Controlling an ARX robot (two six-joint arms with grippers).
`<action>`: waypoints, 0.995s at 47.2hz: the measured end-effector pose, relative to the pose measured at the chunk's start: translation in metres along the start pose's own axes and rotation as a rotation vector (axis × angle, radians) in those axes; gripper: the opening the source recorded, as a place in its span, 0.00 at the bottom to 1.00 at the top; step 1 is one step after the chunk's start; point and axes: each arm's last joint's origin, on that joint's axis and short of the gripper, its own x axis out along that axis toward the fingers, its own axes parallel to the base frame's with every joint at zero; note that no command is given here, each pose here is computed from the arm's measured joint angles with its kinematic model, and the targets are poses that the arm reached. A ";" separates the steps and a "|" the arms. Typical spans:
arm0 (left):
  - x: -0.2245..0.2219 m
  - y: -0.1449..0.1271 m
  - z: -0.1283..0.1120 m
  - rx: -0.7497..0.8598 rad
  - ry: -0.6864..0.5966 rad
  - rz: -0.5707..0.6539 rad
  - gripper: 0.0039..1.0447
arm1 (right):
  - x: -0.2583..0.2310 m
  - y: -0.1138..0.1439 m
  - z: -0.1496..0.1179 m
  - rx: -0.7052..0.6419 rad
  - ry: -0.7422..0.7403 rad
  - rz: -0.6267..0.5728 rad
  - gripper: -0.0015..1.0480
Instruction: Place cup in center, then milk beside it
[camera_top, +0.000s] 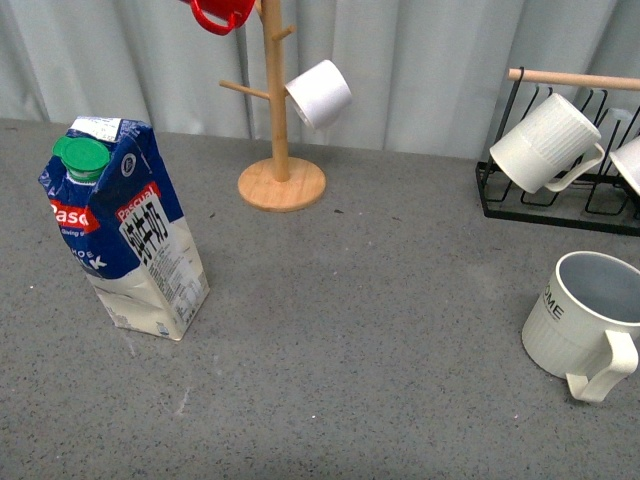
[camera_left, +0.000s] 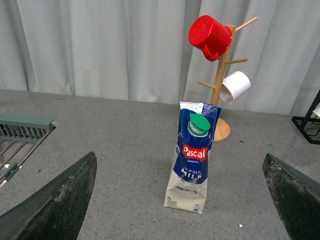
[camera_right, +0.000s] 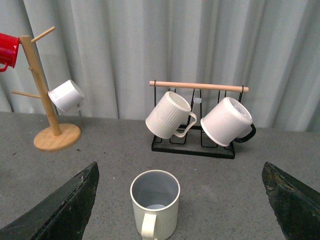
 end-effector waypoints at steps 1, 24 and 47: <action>0.000 0.000 0.000 0.000 0.000 0.000 0.94 | 0.000 0.000 0.000 0.000 0.000 0.000 0.91; 0.000 0.000 0.000 0.000 0.000 0.000 0.94 | 0.000 0.000 0.000 0.000 0.000 0.000 0.91; 0.000 0.000 0.000 0.000 0.000 0.000 0.94 | 0.000 0.000 0.000 0.000 0.000 0.000 0.91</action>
